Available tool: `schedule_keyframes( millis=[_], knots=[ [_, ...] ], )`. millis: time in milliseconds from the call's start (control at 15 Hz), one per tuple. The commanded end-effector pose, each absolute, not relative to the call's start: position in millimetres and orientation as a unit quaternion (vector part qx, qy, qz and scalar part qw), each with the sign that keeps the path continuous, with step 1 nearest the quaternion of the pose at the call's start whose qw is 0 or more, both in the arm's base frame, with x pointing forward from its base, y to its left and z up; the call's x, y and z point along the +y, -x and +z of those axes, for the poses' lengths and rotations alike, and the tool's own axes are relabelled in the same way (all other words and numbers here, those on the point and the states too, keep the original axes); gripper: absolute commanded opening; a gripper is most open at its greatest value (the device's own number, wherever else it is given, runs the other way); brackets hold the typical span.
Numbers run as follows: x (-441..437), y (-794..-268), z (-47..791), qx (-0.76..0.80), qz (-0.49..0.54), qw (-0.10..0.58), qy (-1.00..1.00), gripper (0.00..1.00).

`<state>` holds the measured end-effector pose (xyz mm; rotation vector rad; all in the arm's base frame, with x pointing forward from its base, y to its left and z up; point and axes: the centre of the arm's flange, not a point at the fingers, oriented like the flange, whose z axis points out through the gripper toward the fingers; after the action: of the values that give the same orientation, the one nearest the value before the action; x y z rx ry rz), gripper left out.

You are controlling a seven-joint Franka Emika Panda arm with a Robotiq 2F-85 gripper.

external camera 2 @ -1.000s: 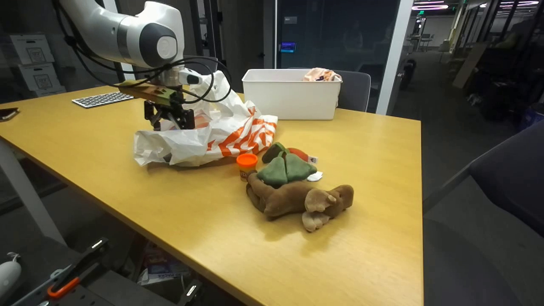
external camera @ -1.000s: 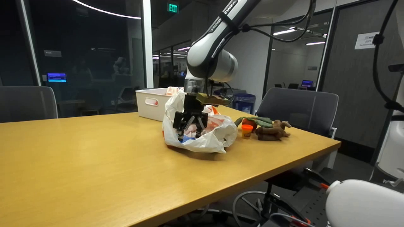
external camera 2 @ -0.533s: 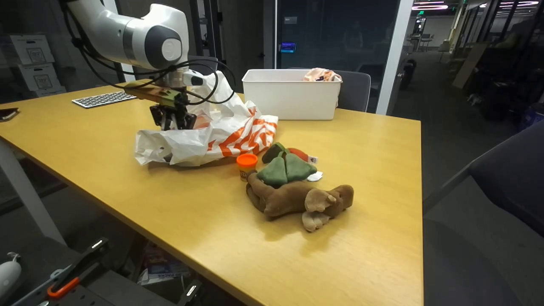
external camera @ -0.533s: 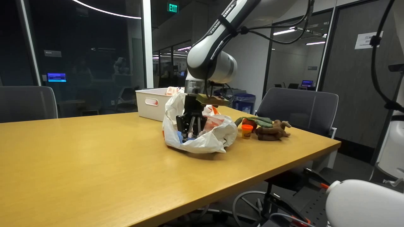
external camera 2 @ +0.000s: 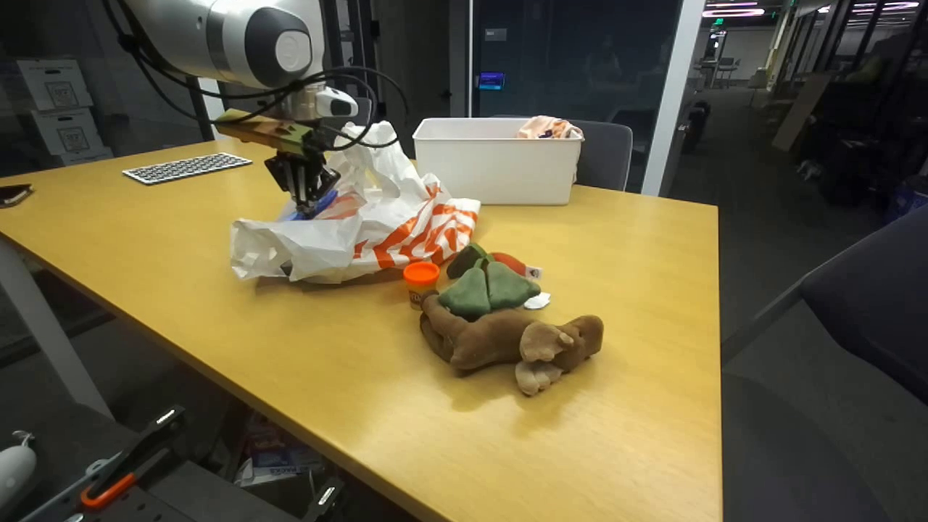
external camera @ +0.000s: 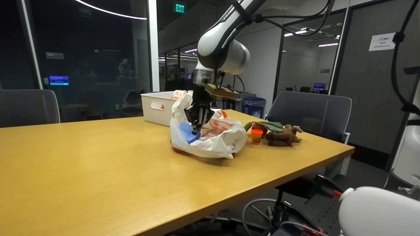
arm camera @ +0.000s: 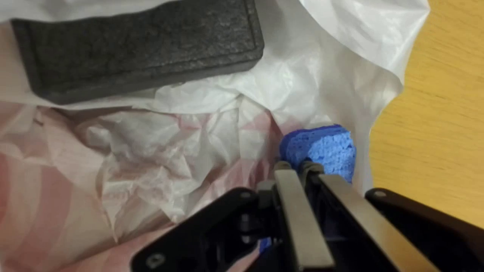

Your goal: Remove the items from the plastic bag and put them on the right side of the table.

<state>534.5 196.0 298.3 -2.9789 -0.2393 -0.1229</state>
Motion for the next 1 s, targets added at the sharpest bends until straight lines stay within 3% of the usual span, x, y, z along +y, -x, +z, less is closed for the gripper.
schedule_keyframes(
  millis=[0, 400, 933],
  knots=[
    [182, -520, 353, -0.071, -0.088, 0.067, 0.991, 0.05],
    [125, -495, 411, 0.019, -0.154, -0.050, 0.987, 0.06],
    [14, -469, 391, 0.194, -0.155, -0.186, 0.951, 0.06]
  ],
)
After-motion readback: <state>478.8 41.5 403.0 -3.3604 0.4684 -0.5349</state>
